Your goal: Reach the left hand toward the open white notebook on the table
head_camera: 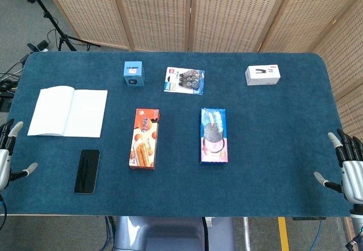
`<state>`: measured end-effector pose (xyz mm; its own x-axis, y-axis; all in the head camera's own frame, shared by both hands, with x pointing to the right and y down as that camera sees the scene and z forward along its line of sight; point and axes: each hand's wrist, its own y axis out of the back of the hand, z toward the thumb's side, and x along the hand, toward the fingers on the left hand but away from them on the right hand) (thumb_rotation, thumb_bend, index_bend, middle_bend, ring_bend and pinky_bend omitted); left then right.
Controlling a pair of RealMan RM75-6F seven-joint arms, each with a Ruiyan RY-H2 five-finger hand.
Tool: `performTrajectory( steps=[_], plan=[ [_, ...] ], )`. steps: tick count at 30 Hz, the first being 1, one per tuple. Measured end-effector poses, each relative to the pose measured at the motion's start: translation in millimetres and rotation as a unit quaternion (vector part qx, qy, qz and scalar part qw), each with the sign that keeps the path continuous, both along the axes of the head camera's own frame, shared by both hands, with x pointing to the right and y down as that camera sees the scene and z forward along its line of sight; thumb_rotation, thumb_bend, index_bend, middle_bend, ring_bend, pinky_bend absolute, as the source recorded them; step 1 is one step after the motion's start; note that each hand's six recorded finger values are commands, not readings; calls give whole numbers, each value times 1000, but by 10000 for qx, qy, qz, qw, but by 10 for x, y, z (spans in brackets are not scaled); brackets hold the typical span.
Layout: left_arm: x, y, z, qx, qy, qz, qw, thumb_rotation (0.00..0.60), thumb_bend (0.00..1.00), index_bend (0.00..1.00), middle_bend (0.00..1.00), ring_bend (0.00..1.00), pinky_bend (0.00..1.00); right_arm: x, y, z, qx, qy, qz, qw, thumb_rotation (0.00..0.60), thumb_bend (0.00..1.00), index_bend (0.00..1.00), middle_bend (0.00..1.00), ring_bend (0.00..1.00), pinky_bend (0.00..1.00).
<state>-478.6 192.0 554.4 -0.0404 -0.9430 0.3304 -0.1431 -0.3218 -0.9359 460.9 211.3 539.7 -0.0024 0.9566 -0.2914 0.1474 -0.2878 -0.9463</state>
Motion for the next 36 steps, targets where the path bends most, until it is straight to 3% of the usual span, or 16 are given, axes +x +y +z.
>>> performTrajectory(
  steps=[11,14,17,22,26,36],
  plan=[
    [9,0,33,-95,31,14,9999,600,4,0,0,0,0,-7,-1,2,-26,-90,-1,10000,600,0,0,0,0,0],
    [1,-35,110,-200,54,-5,9998,600,117,0,0,0,0,-10,-2,16,-69,-126,-2,9999,600,0,0,0,0,0],
    [-48,-112,280,-368,42,-100,9993,600,234,0,0,0,0,-13,-5,39,-137,-149,-11,9998,600,0,0,0,0,0],
    [-202,-275,637,-583,-53,-290,9979,600,256,0,0,0,0,-12,-10,37,-153,-197,-8,9997,600,0,0,0,0,0],
    [-339,-378,930,-780,-176,-434,9959,600,344,0,0,0,0,-4,-18,52,-190,-211,9,9996,600,0,0,0,0,0],
    [-506,-596,1460,-956,-149,-680,9930,600,333,0,0,0,0,-27,-34,132,-331,-203,16,9992,600,0,0,0,0,0]
  ],
)
